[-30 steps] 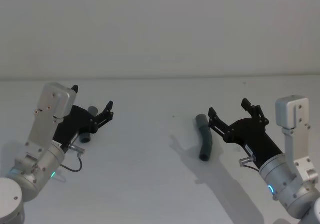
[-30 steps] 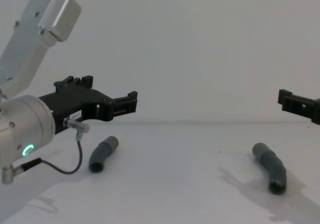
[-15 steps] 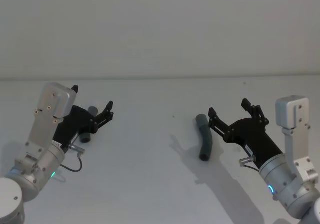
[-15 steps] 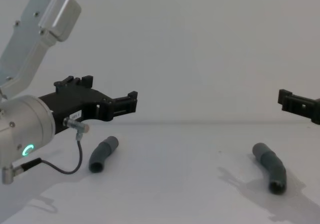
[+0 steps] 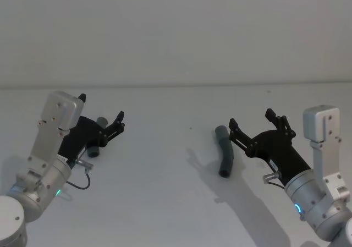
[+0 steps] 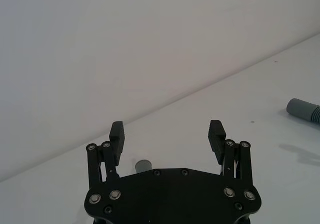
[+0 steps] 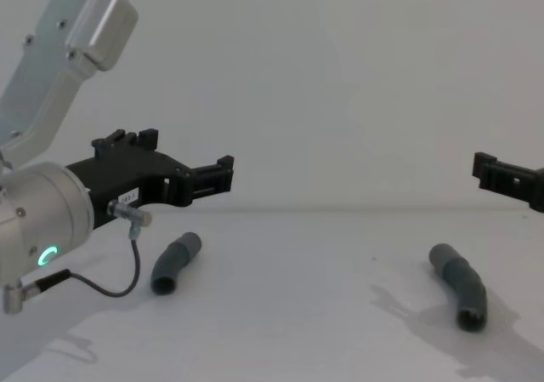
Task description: Use both hands to pick up one end of the pipe from the table, align the ends, and insert them.
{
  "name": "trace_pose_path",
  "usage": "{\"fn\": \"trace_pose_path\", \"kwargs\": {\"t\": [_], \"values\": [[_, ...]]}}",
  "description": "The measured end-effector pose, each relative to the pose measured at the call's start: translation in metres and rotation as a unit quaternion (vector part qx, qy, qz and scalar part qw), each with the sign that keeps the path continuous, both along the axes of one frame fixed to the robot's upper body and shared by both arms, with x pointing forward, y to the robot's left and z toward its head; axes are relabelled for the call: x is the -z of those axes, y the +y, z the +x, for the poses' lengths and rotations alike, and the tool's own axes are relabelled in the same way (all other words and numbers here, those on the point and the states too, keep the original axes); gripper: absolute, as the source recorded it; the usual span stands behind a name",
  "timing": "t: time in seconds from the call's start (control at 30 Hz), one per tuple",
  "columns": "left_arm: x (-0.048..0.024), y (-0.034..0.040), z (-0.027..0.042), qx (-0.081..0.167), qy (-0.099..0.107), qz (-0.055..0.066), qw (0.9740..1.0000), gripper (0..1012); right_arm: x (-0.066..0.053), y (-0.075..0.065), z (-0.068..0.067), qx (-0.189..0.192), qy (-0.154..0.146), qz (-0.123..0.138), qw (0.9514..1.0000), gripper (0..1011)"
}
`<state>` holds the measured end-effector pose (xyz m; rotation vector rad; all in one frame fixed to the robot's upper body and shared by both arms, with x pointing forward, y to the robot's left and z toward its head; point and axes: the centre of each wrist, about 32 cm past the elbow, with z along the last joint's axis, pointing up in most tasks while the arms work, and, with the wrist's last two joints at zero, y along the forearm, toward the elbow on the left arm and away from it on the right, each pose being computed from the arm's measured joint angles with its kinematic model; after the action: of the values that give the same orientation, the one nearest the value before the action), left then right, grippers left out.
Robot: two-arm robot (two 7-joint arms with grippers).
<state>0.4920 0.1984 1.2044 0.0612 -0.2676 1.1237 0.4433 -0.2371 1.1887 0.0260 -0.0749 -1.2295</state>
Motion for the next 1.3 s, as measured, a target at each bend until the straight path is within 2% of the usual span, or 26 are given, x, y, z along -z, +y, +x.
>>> {"fn": "trace_pose_path", "kwargs": {"t": [0.8, 0.9, 1.1, 1.3], "values": [[-0.001, 0.0001, 0.0006, -0.001, 0.001, 0.002, 1.0, 1001, 0.0, 0.0, 0.0, 0.0, 0.0, 0.0, 1.0, 1002], [-0.0032, 0.0002, 0.0015, -0.002, 0.002, 0.006, 1.0, 1001, 0.0, 0.0, 0.0, 0.0, 0.0, 0.0, 1.0, 1002], [-0.0119, -0.0004, 0.0042, -0.013, 0.007, 0.025, 0.9996, 1001, 0.0, 0.0, 0.0, 0.0, 0.0, 0.0, 1.0, 1002], [-0.0217, -0.0017, 0.0052, -0.033, 0.022, 0.039, 0.9985, 1001, 0.0, 0.0, 0.0, 0.0, 0.0, 0.0, 1.0, 1002]]}}
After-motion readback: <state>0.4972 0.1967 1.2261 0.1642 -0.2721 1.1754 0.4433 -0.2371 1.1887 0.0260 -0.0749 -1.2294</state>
